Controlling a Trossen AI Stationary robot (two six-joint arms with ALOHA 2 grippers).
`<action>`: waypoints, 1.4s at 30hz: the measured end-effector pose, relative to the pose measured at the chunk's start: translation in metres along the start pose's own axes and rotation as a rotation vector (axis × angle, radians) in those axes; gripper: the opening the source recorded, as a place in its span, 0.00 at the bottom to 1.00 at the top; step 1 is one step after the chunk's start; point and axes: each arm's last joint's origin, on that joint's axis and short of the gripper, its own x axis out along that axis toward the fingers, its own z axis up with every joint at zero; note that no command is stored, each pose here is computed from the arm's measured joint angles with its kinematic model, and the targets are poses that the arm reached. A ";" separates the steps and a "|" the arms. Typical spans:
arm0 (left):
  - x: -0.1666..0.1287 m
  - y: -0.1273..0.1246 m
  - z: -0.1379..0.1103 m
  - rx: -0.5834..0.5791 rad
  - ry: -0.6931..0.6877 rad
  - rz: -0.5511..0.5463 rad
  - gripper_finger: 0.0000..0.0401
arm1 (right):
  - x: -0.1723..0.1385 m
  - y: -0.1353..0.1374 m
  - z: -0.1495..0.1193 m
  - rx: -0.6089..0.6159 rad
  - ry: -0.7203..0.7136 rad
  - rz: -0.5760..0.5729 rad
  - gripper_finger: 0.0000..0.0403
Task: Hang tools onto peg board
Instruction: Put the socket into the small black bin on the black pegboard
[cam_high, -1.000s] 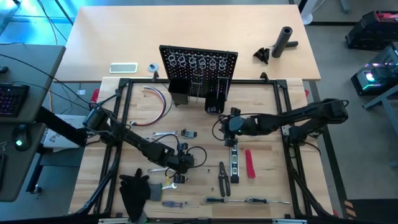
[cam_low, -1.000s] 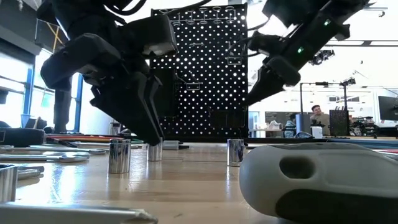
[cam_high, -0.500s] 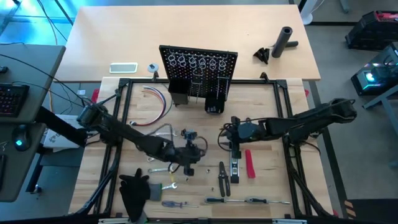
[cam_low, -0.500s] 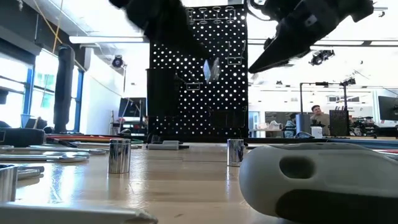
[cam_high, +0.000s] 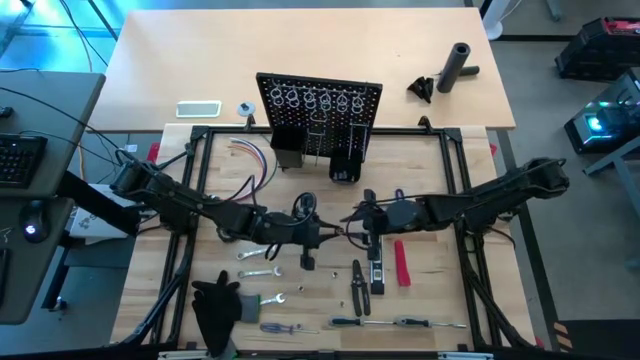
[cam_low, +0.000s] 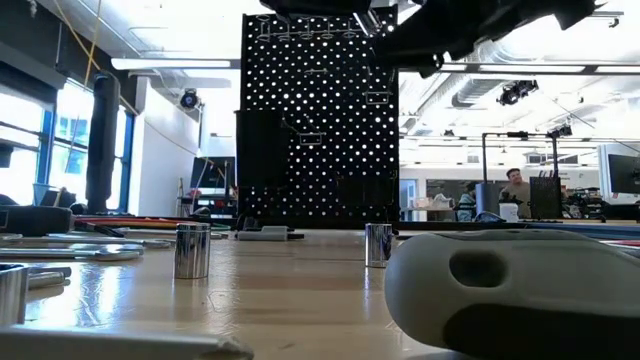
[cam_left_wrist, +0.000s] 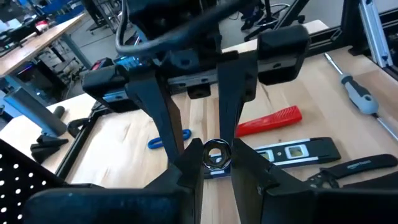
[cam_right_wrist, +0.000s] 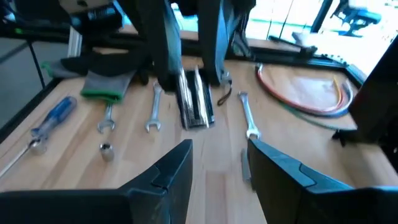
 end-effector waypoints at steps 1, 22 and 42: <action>0.000 0.000 0.000 0.000 0.000 0.000 0.12 | 0.000 0.000 0.000 -0.004 -0.005 0.000 0.37; 0.000 0.000 0.002 0.002 -0.019 -0.010 0.12 | 0.000 0.002 0.006 -0.013 -0.067 0.072 0.22; 0.002 0.005 0.000 0.000 -0.007 0.004 0.12 | 0.000 0.002 0.006 -0.004 -0.064 0.059 0.42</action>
